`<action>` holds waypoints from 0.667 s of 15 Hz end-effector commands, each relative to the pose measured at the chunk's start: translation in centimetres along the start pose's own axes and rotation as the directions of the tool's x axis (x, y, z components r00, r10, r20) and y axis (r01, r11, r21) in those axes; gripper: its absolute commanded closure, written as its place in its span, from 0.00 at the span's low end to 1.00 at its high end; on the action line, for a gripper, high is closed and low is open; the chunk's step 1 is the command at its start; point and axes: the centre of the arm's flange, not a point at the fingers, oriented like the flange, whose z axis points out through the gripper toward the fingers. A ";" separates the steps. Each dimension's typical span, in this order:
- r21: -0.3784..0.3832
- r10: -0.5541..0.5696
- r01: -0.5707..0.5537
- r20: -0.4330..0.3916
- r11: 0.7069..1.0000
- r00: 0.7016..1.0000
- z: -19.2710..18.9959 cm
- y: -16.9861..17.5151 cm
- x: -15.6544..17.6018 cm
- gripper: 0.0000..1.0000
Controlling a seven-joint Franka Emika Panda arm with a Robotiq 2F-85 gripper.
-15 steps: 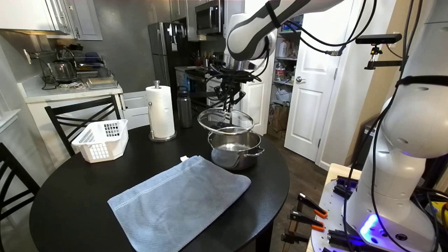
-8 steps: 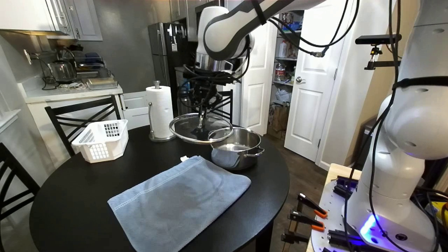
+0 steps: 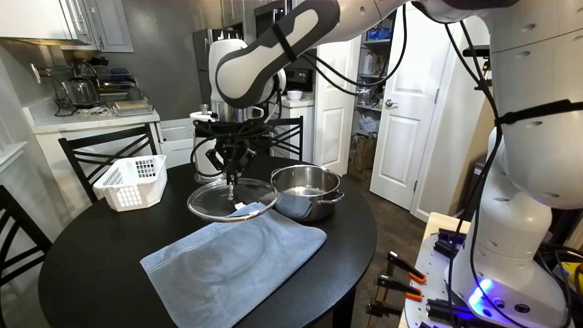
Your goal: Remove the lid from the pot
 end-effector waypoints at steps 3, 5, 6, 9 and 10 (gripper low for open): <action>0.015 -0.003 0.004 -0.042 1.000 0.999 2.1 -1.1 1.0 0.93; -0.013 -0.029 0.028 -0.037 1.000 0.999 3.4 -1.0 0.1 0.93; -0.032 -0.044 0.042 -0.041 0.999 0.998 4.1 -1.0 -0.2 0.93; -0.070 -0.089 0.086 -0.045 0.994 0.995 5.6 -1.0 -1.4 0.93; -0.081 -0.100 0.096 -0.050 0.992 0.994 6.2 -1.0 -1.6 0.93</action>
